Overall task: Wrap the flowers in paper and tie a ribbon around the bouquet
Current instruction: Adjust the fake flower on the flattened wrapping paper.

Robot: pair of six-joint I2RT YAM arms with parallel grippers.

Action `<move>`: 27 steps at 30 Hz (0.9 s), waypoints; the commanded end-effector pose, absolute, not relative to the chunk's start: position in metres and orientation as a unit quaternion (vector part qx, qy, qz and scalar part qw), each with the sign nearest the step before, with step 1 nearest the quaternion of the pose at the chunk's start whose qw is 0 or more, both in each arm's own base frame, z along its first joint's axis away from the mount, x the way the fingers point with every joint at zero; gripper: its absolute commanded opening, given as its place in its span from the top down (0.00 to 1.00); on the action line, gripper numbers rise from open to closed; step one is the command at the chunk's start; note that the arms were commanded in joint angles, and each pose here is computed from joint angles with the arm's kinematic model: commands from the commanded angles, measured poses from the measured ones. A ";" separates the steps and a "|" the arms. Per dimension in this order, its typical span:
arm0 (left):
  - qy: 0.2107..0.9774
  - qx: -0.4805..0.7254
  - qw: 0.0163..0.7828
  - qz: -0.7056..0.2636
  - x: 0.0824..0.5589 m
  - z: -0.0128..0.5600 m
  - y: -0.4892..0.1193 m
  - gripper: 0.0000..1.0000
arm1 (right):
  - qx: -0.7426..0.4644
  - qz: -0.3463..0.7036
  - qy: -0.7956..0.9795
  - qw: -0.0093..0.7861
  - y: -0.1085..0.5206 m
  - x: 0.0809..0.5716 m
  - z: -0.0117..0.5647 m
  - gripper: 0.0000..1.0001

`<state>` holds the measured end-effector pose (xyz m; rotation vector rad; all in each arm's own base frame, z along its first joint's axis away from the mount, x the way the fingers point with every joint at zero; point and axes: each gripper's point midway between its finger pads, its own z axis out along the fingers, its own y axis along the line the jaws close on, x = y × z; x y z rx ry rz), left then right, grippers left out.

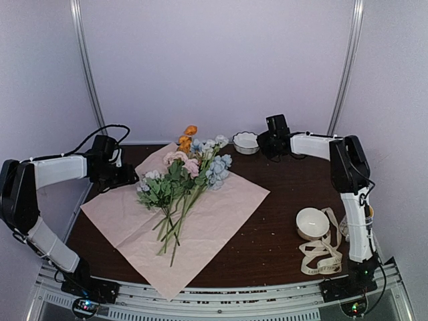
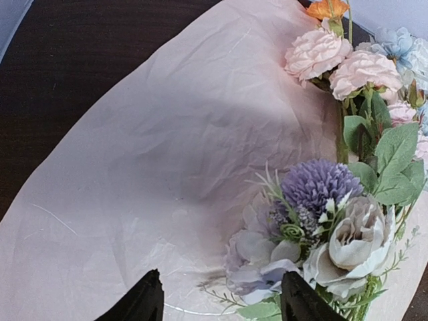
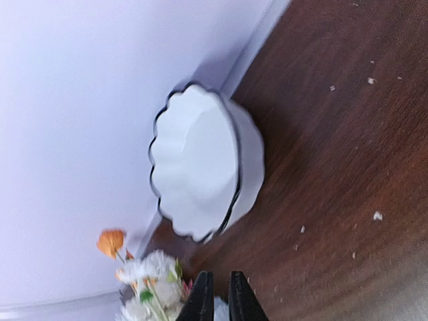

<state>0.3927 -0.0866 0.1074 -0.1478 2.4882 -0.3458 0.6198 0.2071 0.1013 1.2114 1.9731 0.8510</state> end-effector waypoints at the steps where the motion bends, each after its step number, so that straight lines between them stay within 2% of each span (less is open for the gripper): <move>1: 0.941 -0.058 0.303 -0.142 0.381 0.110 -0.086 0.36 | 0.264 0.279 0.852 0.356 0.240 0.565 0.153 0.85; 5: 0.945 -0.067 0.289 -0.141 0.366 0.099 -0.084 0.36 | 0.137 0.229 0.917 0.296 0.249 0.518 0.135 0.70; 11: 0.950 -0.080 0.269 -0.138 0.344 0.079 -0.081 0.35 | 0.011 0.124 0.978 0.169 0.245 0.448 0.088 0.59; 15: 0.956 -0.066 0.249 -0.137 0.328 0.066 -0.091 0.33 | -0.026 0.111 0.986 0.124 0.246 0.416 0.073 0.57; 19: 0.963 -0.028 0.241 -0.120 0.312 0.066 -0.107 0.33 | -0.094 0.105 0.982 0.123 0.263 0.394 0.080 0.58; 24: 0.956 0.010 0.264 -0.127 0.306 0.092 -0.115 0.33 | -0.227 0.135 0.955 0.137 0.306 0.377 0.098 0.56; 27: 0.949 0.043 0.284 -0.132 0.305 0.118 -0.121 0.34 | -0.255 0.151 0.947 0.129 0.324 0.371 0.097 0.56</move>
